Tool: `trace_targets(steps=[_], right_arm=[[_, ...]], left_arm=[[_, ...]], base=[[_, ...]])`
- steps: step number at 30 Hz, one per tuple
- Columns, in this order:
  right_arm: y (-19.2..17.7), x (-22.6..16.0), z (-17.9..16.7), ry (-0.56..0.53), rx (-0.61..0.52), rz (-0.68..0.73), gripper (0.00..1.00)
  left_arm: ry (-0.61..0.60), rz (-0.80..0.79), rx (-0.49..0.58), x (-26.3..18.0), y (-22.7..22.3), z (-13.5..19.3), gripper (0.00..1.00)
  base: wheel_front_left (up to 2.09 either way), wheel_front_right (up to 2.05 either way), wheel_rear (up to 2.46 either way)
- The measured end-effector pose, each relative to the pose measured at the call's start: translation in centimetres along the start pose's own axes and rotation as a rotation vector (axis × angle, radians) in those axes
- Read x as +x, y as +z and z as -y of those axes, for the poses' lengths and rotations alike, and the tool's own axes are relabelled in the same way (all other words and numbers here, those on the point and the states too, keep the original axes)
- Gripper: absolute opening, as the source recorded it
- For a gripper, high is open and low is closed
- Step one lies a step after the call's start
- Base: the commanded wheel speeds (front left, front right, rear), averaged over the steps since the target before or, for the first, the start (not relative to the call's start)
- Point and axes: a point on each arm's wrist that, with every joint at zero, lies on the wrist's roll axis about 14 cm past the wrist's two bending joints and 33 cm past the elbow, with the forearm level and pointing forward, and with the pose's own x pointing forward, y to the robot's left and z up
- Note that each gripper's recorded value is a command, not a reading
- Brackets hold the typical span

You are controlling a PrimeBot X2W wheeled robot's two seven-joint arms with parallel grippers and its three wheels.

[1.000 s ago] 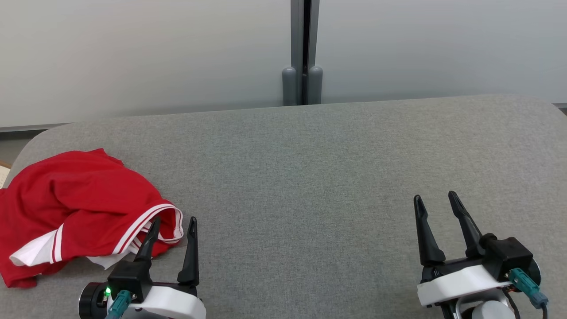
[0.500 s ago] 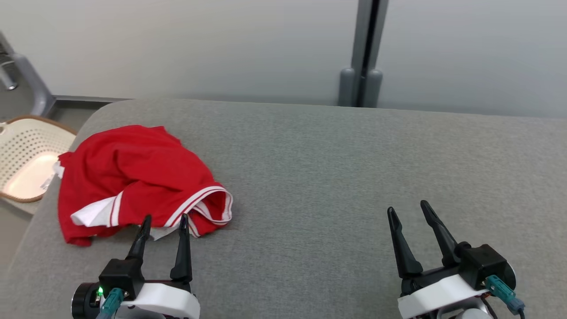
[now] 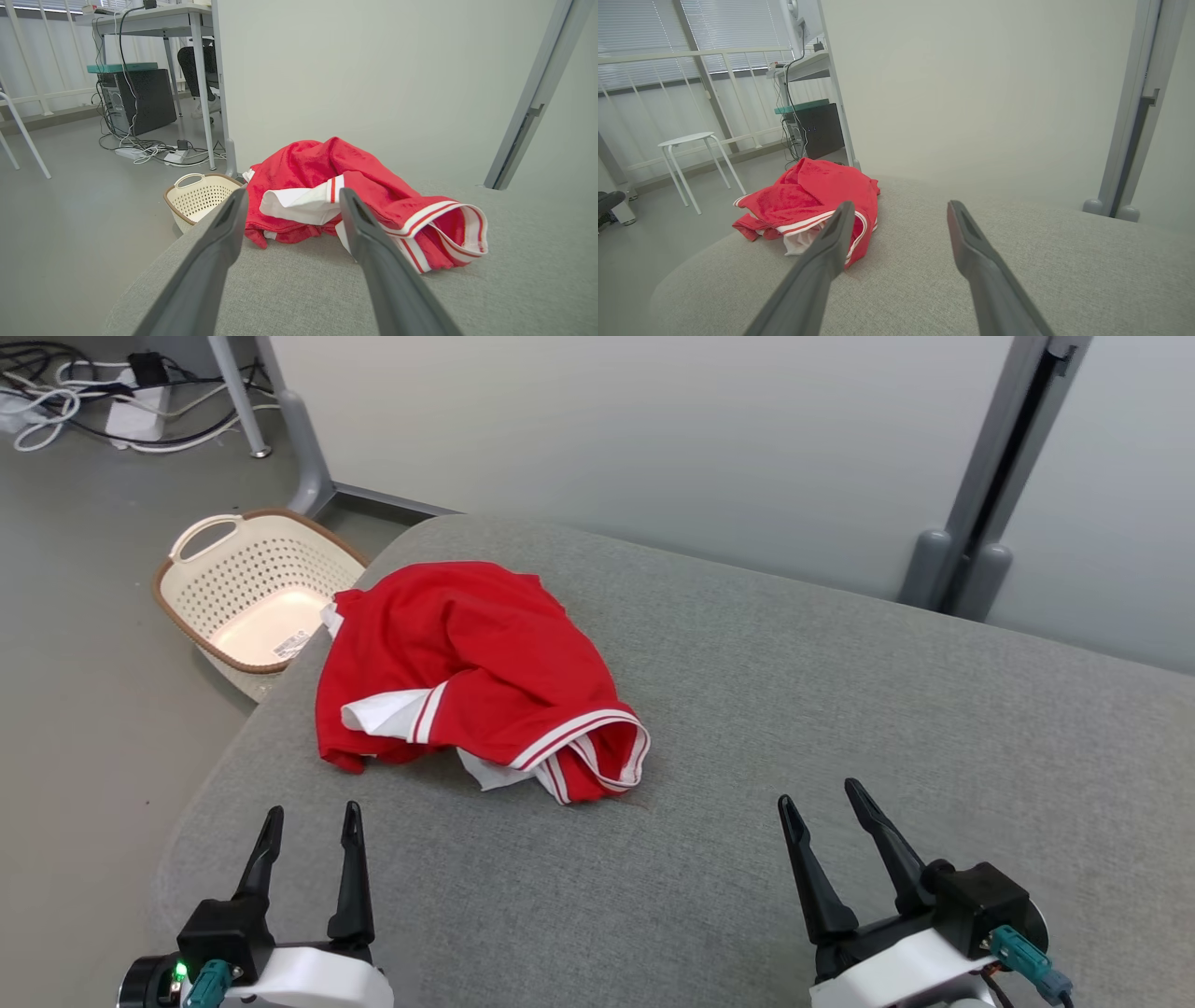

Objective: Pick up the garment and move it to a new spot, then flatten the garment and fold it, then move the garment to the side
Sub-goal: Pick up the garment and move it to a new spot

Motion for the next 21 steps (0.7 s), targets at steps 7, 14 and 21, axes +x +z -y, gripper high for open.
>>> trace_targets(steps=[7, 14, 21], right_arm=[[-0.5, 1.0, -2.4, 0.078, 0.017, -0.016, 1.00], [-0.7, 1.0, -2.8, 0.088, 0.021, -0.023, 1.00], [-0.7, 0.8, -1.5, 0.050, 0.021, -0.021, 1.00]], left_arm=[[0.057, 0.002, 0.008, -1.6, 0.0, -2.2, 1.00], [0.077, 0.004, 0.001, -1.8, 0.1, -2.8, 1.00], [0.071, -0.020, -0.011, -1.1, -0.6, -2.7, 1.00]], base=[[0.00, 0.00, 0.00], [0.00, 0.00, 0.00], [0.00, 0.00, 0.00]])
